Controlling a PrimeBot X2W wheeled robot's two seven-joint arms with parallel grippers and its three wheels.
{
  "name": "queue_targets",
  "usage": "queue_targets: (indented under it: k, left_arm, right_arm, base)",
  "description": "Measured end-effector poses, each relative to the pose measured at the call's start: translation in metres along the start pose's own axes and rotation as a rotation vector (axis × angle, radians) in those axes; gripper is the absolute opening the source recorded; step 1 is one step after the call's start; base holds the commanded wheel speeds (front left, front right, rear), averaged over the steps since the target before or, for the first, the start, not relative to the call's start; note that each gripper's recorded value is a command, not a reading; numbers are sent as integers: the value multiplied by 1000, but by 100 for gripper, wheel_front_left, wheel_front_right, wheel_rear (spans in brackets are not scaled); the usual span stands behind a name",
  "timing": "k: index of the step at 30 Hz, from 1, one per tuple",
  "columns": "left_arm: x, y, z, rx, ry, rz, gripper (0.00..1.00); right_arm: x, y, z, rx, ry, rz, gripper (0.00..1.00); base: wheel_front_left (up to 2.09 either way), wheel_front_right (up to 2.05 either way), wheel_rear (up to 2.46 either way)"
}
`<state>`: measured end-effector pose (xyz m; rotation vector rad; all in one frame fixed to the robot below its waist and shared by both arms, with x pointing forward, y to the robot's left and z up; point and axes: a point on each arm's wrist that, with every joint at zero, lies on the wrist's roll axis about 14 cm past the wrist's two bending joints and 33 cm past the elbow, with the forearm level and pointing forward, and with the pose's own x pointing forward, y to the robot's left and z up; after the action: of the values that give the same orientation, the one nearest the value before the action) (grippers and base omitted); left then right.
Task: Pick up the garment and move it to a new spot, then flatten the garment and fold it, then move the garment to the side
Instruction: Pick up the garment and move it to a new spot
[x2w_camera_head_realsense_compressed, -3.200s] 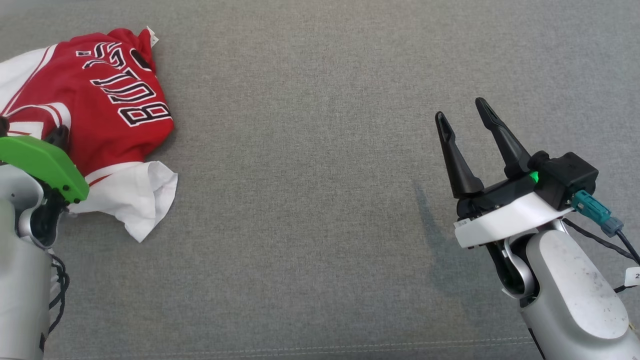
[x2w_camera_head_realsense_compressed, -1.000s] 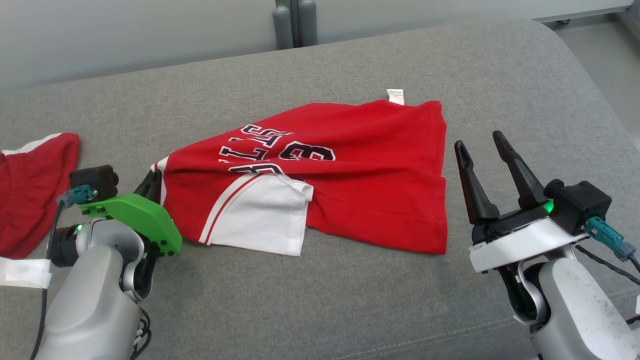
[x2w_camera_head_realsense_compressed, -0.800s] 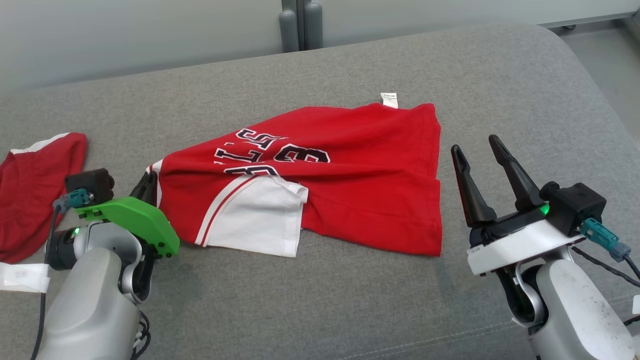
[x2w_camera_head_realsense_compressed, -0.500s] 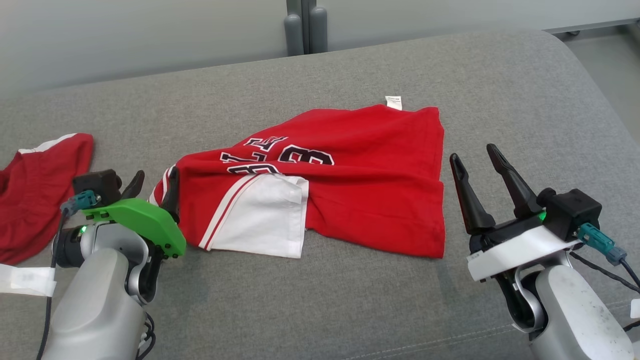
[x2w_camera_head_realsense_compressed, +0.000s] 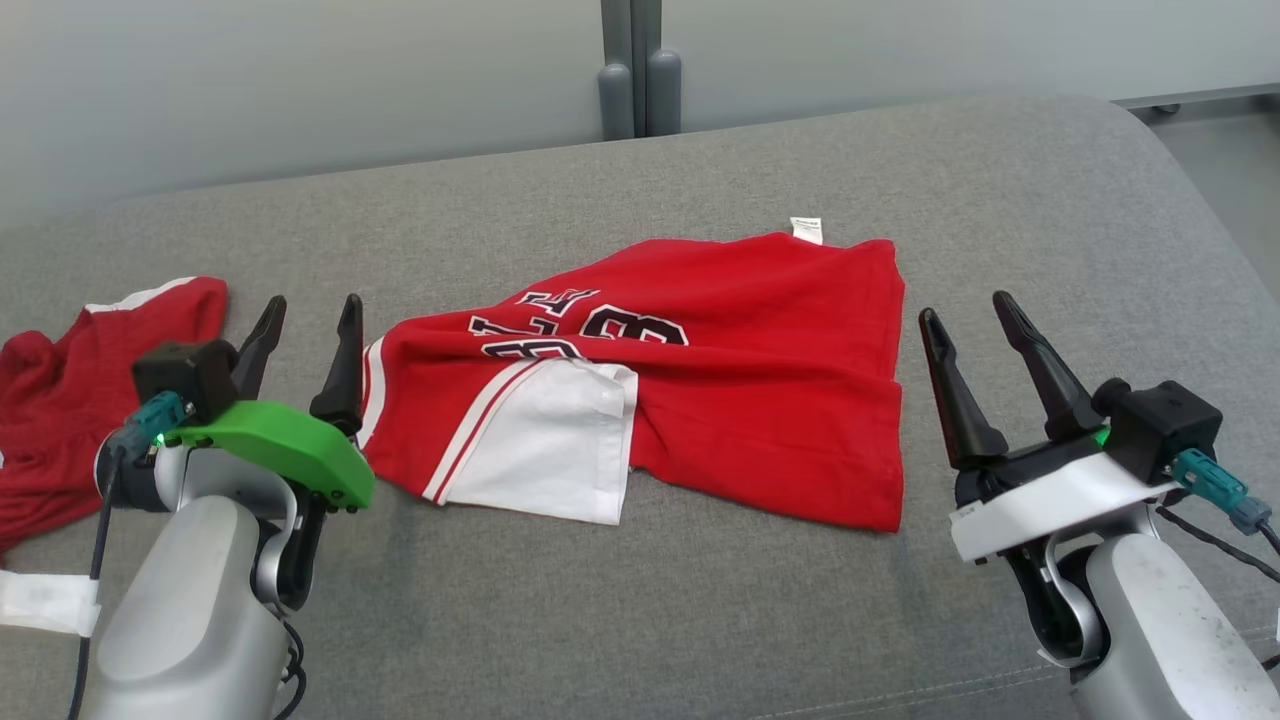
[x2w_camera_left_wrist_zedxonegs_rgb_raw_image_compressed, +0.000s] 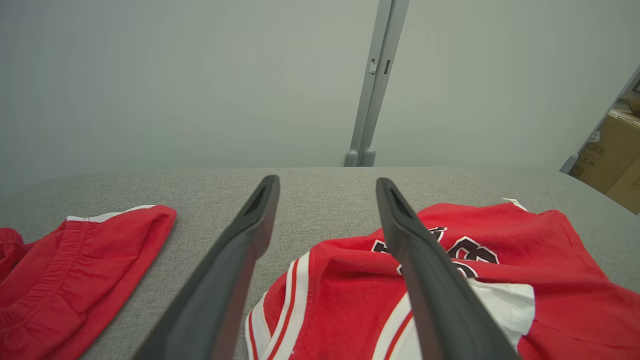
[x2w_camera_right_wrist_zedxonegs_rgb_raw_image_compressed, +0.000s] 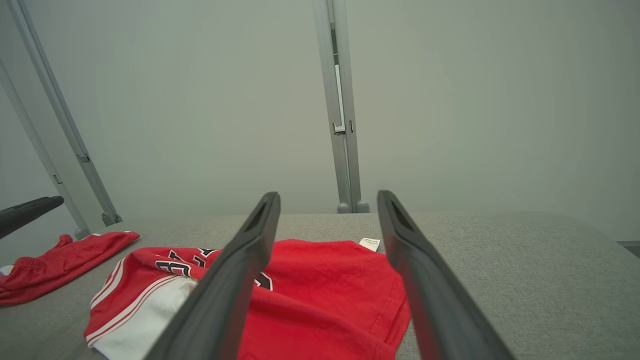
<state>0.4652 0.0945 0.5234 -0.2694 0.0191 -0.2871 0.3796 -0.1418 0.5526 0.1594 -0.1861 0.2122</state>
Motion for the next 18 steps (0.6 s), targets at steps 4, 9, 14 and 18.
queue_targets:
  k: [4, 9, 14, 18]
  left_arm:
    - [-11, 2, 3, 24, -19, 9, 100]
    - [-24, 8, 8, 35, -53, 44, 100]
    - [-37, 11, 4, 26, -58, 73, 100]
    - [-46, 13, 3, 29, -66, 101, 100]
  right_arm:
    - [-4, -5, 5, -5, -13, -17, 100]
    - [-8, -10, 7, -4, -20, -42, 100]
    - [-12, -19, 11, -10, -31, -79, 100]
    - [-18, -22, 8, -31, -15, -77, 100]
  base:
    - [0, 0, 0]
    - [0, 0, 0]
    - [0, 0, 0]
    - [0, 0, 0]
